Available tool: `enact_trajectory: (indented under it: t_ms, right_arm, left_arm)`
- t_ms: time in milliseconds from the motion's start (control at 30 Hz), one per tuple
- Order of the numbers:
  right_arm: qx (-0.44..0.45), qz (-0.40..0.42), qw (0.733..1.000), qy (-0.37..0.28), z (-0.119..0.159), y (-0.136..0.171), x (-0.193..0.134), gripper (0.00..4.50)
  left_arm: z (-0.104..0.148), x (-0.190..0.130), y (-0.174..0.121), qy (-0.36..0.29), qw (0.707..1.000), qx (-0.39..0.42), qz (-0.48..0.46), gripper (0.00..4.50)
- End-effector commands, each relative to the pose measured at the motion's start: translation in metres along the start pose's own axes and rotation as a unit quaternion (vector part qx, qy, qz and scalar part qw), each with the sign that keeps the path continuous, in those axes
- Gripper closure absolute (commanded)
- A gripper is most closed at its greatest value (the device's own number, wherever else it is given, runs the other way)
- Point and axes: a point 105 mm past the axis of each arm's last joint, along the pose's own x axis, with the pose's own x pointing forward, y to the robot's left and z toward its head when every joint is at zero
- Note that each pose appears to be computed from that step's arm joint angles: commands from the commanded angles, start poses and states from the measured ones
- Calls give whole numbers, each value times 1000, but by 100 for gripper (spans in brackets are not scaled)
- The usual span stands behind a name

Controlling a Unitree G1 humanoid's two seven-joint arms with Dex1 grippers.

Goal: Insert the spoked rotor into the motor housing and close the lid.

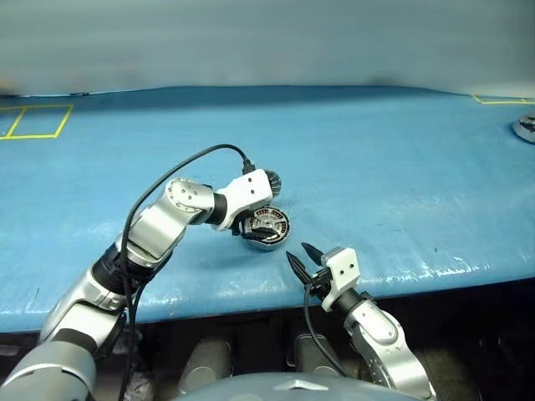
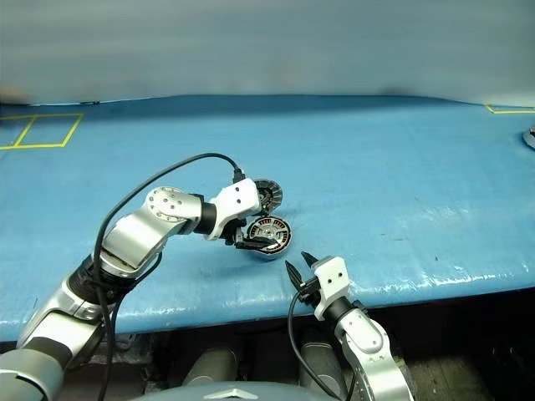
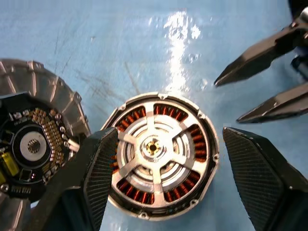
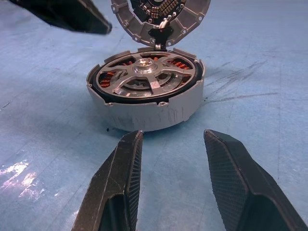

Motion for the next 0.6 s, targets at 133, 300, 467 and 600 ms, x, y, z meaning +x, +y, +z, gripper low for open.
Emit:
enact_trajectory:
  t_ms: [133,300,467,600]
  right_arm:
    - [-17,-20,999,-40,26,-15,-3,237]
    - [-21,-38,998,-51,41,-27,-3,237]
    - [-23,-3,998,-60,47,-8,4,237]
    - [-14,17,998,-59,45,8,10,237]
  left_arm:
    - [6,-27,-14,-48,998,-37,-12,182]
    - [-26,-35,-48,-89,988,-127,-24,352]
    - [-84,-53,-49,-107,968,-214,72,449]
    - [-123,-69,-22,-109,946,-255,165,449]
